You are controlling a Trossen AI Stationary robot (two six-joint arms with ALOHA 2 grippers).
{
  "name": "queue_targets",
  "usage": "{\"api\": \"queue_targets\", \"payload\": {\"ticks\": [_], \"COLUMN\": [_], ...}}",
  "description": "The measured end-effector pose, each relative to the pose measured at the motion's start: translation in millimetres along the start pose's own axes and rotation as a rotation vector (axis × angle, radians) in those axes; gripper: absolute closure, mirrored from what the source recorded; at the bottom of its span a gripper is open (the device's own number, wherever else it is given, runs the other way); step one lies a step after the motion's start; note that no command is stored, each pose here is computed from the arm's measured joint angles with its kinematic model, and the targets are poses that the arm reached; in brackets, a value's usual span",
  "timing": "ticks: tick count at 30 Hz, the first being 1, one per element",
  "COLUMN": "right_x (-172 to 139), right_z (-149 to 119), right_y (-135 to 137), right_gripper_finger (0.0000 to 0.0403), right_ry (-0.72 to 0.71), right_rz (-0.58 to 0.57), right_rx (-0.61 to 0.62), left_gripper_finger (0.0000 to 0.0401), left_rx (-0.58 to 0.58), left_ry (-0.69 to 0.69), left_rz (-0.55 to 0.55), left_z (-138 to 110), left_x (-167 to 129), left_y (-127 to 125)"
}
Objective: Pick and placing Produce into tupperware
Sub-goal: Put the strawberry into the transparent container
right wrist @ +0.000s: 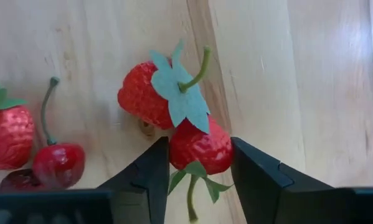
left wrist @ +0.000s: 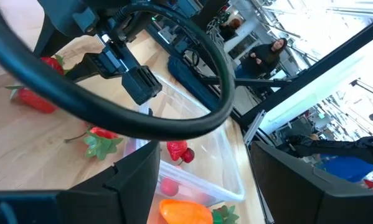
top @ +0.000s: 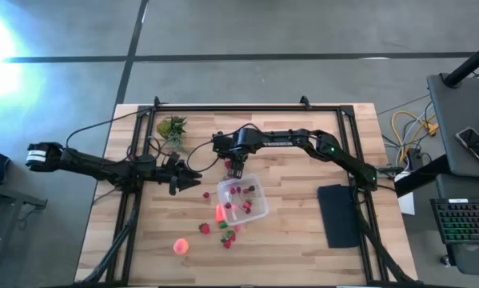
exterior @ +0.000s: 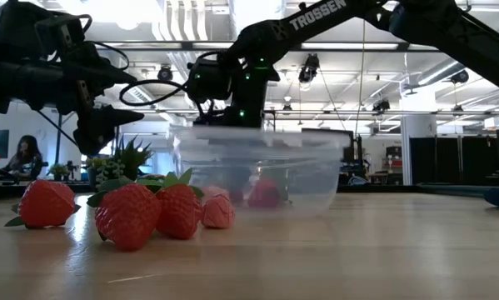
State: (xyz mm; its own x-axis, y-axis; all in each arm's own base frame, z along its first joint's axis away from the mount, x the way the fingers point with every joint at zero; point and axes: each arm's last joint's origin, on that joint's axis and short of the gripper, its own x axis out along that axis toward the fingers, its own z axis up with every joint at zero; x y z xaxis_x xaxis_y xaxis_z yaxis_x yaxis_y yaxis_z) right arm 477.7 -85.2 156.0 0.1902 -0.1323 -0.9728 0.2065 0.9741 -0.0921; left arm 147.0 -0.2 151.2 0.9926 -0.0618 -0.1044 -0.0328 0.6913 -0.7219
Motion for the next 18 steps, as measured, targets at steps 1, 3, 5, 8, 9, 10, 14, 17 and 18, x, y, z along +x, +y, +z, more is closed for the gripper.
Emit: {"api": "queue_targets", "payload": {"ticks": [1, 3, 5, 8, 9, 10, 14, 17, 18], "right_x": [-1.7, -6.3, -11.6, -22.7, -27.5, -34.4, -74.0, -101.4, -106.7], "right_z": [0.1, 0.5, 1.0, 0.9, 0.5, -0.5, -6.1, -11.6, -13.2], "right_y": [-0.2, -0.6, -1.1, -3.1, -3.6, -4.2, -3.0, 7.9, 13.2], "right_gripper_finger": [0.0262, 0.0257, 0.0253, 0.0254, 0.0255, 0.0256, 0.0254, 0.0251, 0.0251], "right_ry": [-0.003, -0.012, -0.024, -0.039, -0.042, -0.045, -0.076, -0.108, -0.114], "right_rz": [0.000, 0.000, 0.000, 0.001, 0.001, 0.006, 0.139, 0.236, 0.260], "right_rx": [0.002, 0.008, 0.012, 0.032, 0.038, 0.041, 0.006, -0.057, -0.080], "left_gripper_finger": [0.0163, 0.0163, 0.0163, 0.0163, 0.0163, 0.0163, 0.0163, 0.0163, 0.0163], "left_rx": [0.000, 0.000, 0.000, 0.000, 0.000, 0.000, 0.000, 0.002, 0.006], "left_ry": [0.000, 0.000, 0.000, 0.000, 0.000, 0.000, 0.000, 0.000, 0.000], "left_rz": [0.000, 0.000, 0.000, 0.000, 0.000, 0.000, 0.000, 0.000, 0.000], "left_z": [0.0, 0.0, 0.0, 0.0, 0.0, 0.0, 0.0, 0.0, 0.0], "left_x": [0.0, 0.0, 0.0, 0.0, 0.0, 0.0, 0.0, 0.0, 0.0], "left_y": [0.0, -0.1, 0.0, 0.0, 0.0, 0.0, 0.0, 0.0, -0.1]}}
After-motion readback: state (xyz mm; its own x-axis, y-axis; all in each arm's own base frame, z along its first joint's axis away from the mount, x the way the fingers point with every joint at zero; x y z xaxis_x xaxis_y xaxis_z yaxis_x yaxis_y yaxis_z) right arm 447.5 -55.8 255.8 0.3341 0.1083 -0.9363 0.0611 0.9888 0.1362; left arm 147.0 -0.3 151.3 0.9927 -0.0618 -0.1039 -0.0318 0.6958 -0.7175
